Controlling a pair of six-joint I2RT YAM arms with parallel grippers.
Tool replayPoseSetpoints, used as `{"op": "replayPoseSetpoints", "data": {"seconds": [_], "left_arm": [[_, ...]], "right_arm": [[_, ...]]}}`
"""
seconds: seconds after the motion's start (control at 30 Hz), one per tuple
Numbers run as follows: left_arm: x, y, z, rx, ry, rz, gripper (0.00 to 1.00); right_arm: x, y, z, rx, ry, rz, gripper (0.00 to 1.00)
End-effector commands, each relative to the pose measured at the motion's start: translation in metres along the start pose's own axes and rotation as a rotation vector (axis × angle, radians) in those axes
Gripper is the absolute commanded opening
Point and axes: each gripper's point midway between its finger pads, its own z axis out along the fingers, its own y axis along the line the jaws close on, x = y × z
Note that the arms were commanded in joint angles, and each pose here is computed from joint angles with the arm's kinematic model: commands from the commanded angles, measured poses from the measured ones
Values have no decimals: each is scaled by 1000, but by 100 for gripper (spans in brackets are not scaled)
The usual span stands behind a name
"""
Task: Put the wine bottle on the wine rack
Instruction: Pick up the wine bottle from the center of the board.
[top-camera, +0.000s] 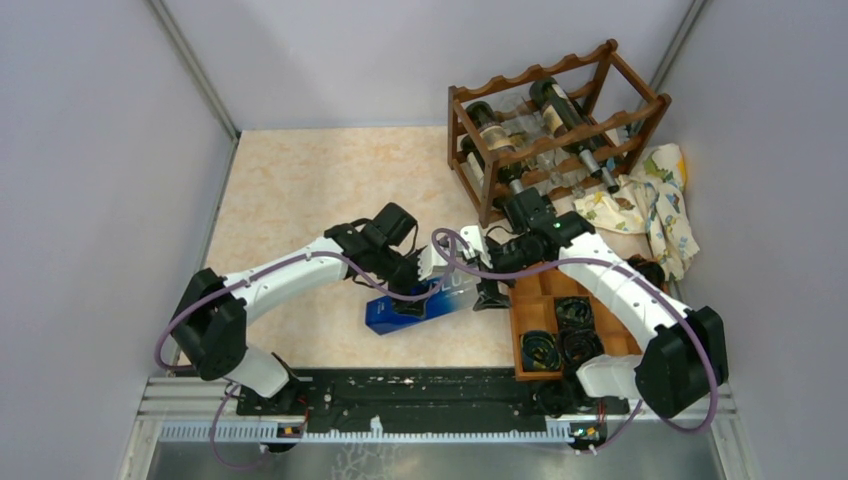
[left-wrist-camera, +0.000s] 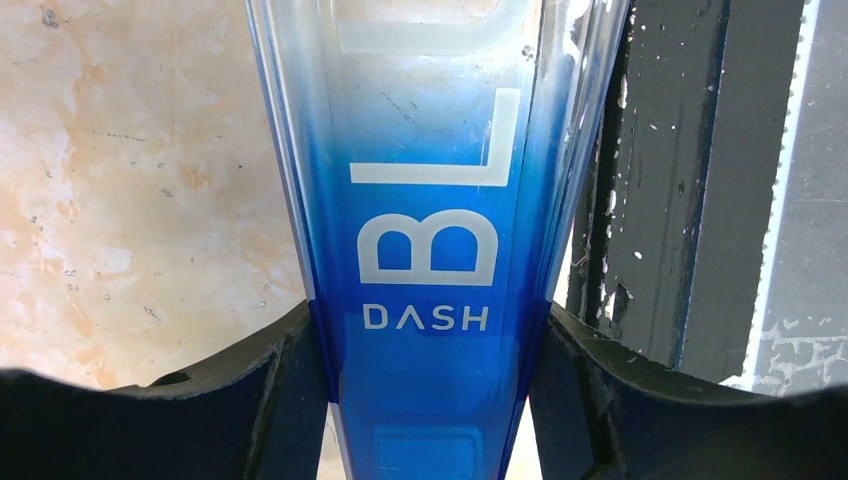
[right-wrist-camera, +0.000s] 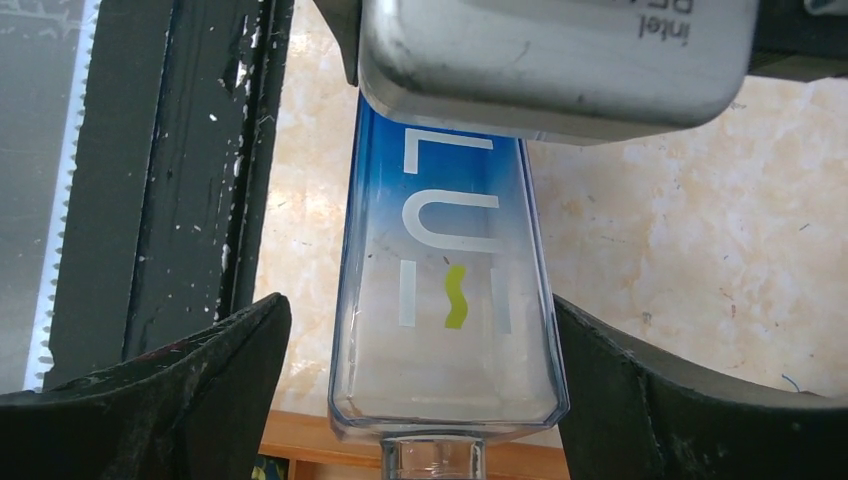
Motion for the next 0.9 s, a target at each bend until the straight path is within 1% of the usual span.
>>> {"op": "replayPoseSetpoints", "data": {"seconds": [0.0, 0.23, 0.3, 0.37, 0.43, 0.5, 0.57, 0.67, 0.87], "left_arm": [[-45, -2, -9, 4, -132, 115, 0], [-44, -2, -6, 13, -115, 115, 0], [-42, -1, -6, 10, -109, 116, 0], [-42, -1, -6, 10, -109, 122, 0], [-42, -1, -5, 14, -108, 125, 0], [-40, -1, -4, 18, -102, 121, 0], [-39, 0, -2, 22, -94, 117, 0], [-39, -1, -1, 31, -87, 109, 0], [-42, -1, 0, 38, -97, 110, 0]], "right_arm": [[-13, -2, 6, -1, -19, -43, 89], [-11, -4, 8, 14, 4, -37, 81], [-10, -4, 8, 14, 10, -37, 76], [-8, -4, 8, 16, 18, -37, 75], [-7, -4, 7, 20, 23, -44, 76], [-11, -4, 5, 22, 20, -61, 82], [-17, -4, 1, 24, 10, -79, 84], [-23, -3, 1, 17, 5, -93, 84], [-17, 1, 10, 10, 26, -84, 81]]}}
